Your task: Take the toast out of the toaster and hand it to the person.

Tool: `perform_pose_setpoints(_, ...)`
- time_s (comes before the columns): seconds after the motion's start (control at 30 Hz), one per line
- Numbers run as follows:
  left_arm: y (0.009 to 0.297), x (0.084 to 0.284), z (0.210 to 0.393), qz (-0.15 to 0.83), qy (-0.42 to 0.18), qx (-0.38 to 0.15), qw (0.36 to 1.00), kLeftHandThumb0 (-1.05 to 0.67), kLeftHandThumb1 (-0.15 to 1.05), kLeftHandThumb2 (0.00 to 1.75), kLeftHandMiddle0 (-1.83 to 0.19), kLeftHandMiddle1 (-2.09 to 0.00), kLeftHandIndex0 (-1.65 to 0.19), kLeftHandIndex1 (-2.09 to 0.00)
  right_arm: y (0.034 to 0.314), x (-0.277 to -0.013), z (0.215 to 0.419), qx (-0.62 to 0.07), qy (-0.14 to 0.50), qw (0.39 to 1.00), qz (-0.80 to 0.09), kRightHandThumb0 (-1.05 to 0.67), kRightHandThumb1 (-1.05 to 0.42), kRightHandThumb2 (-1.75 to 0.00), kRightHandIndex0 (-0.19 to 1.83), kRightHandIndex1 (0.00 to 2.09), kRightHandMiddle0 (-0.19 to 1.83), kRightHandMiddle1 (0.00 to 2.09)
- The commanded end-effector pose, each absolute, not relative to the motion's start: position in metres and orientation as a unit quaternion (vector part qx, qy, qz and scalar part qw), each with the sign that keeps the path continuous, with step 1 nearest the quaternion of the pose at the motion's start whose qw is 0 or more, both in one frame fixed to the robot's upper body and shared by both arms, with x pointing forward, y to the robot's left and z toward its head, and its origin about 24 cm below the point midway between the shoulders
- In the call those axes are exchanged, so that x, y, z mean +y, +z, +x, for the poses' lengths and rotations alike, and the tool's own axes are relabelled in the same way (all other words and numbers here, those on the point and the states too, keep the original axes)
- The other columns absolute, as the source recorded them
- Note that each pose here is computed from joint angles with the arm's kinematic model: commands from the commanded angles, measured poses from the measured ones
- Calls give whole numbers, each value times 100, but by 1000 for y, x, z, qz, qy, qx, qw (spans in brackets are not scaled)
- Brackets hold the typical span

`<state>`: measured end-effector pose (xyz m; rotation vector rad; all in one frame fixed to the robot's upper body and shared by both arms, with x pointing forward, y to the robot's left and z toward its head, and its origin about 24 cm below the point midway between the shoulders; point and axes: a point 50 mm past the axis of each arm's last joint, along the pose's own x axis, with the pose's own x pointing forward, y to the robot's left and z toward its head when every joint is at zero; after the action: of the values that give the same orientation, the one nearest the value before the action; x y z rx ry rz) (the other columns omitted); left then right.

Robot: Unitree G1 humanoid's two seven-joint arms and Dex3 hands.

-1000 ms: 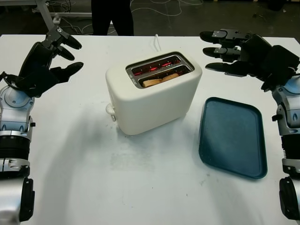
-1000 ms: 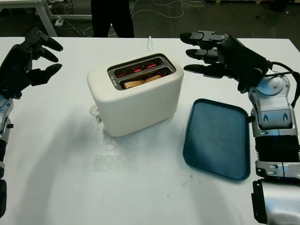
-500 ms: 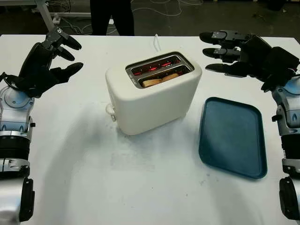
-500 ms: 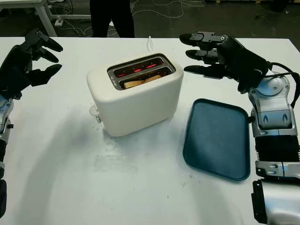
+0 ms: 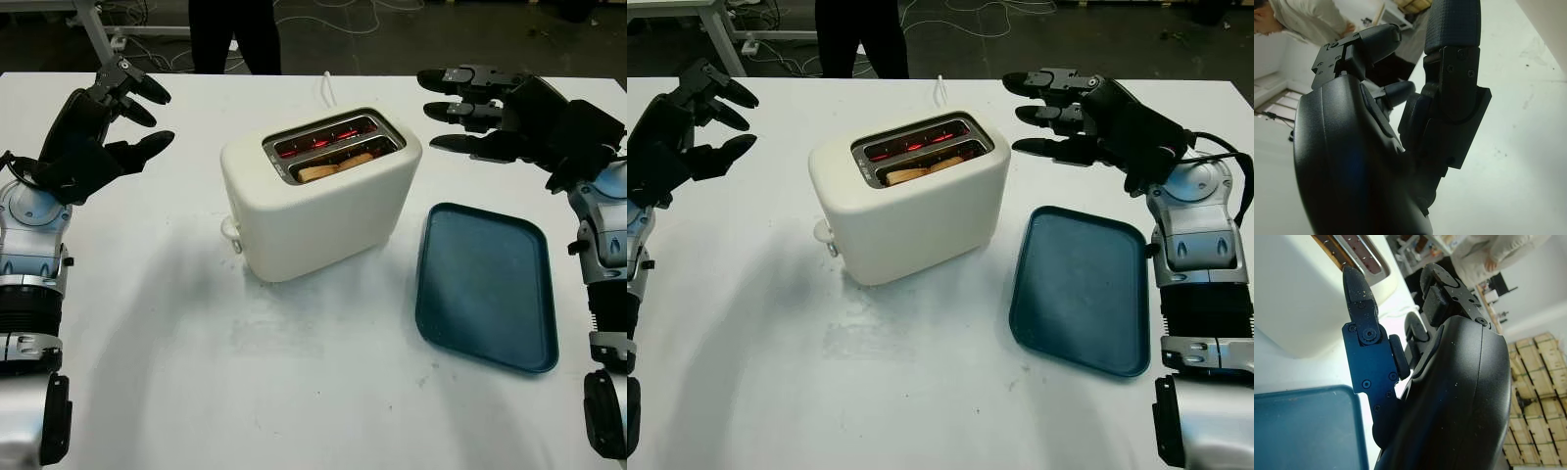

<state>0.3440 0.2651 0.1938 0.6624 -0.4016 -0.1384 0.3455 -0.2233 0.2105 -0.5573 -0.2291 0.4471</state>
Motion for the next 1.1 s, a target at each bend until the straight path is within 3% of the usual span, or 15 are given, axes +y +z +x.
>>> perform_pose_setpoints(0.0, 192, 268, 342, 323, -65, -193, 924, -105, 92, 33, 0, -164, 0, -155, 213, -224, 345, -127, 220, 930, -266, -55, -88, 0, 46, 1, 44, 1)
perform_pose_setpoints(1.07, 192, 270, 341, 326, -61, -195, 923, -105, 92, 36, 0, -164, 0, -155, 212, -225, 345, -123, 213, 932, -266, -57, -87, 0, 48, 2, 45, 1)
